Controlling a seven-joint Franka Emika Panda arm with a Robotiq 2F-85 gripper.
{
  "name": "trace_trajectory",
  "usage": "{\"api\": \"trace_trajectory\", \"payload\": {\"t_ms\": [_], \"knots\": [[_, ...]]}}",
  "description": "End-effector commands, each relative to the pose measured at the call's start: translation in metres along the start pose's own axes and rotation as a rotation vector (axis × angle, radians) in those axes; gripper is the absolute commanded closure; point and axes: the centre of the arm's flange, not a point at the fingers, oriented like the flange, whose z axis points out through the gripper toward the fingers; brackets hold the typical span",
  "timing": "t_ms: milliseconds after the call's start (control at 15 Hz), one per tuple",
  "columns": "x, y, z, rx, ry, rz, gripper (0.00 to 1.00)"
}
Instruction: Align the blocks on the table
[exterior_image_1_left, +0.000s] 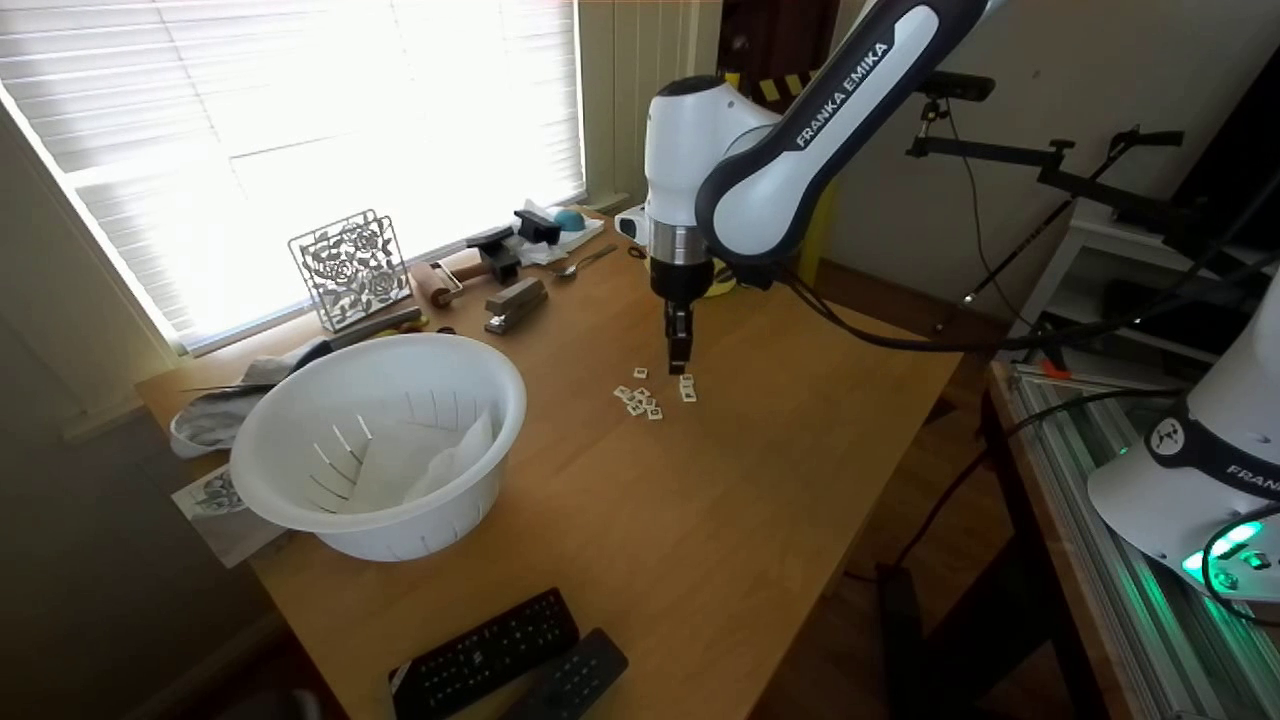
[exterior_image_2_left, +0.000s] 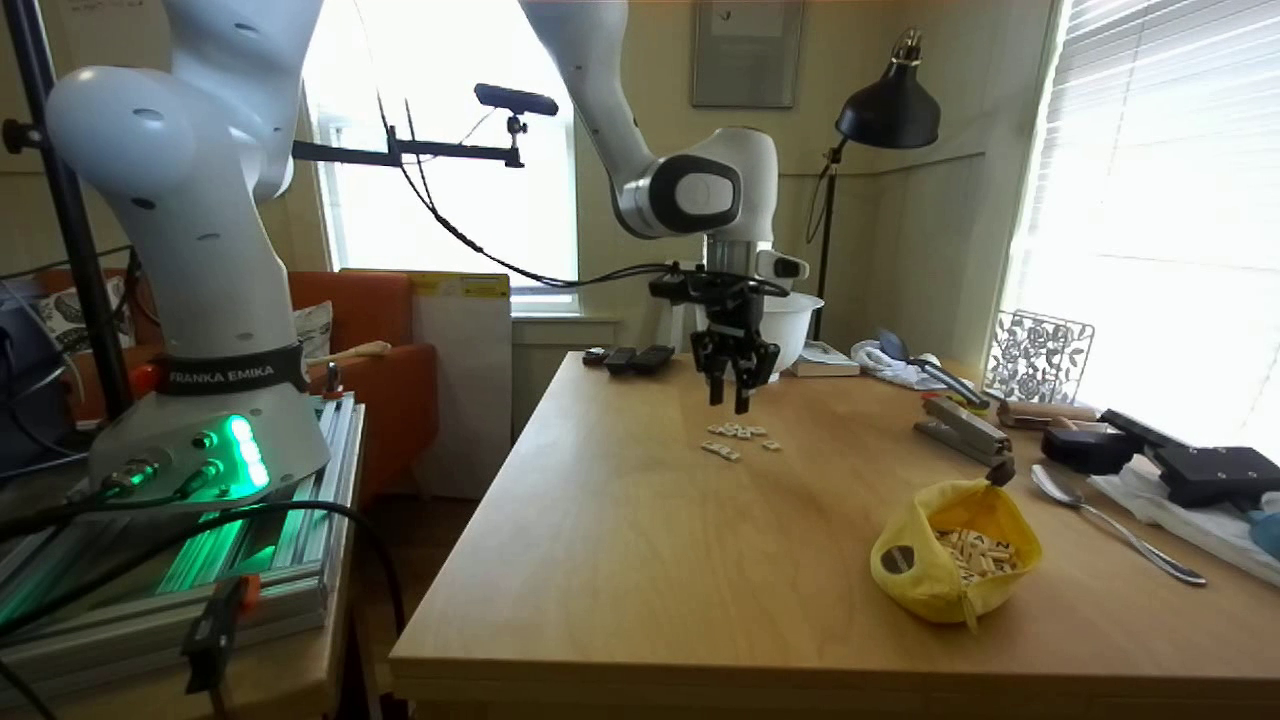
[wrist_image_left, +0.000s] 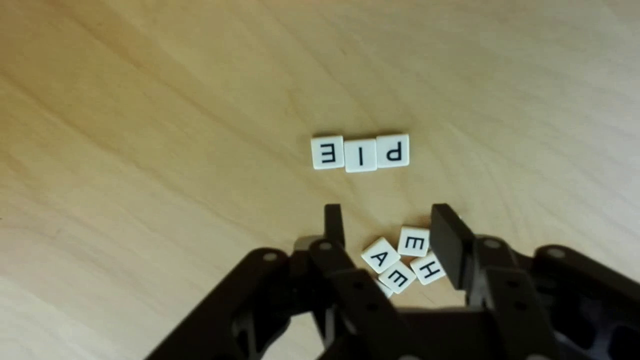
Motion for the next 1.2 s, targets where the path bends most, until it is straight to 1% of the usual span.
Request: {"api": "trace_trajectory", "payload": {"t_ms": [0, 133, 200, 800, 867, 1133], "knots": [[-0.022, -0.002, -0.018, -0.004, -0.038, -0.017, 0.18], [-0.029, -0.003, -0.023, -0.006, -0.045, -0.017, 0.04], [-0.032, -0.004, -0.026, -0.006, -0.047, -0.018, 0.01], [-0.064, -0.009, -0.052, -0.026, -0.042, 0.033, 0.00], [-0.046, -0.001, -0.038, -0.006, -0.036, 0.022, 0.00], [-0.054, -0.002, -0.045, -0.009, -0.033, 0.031, 0.00]]}}
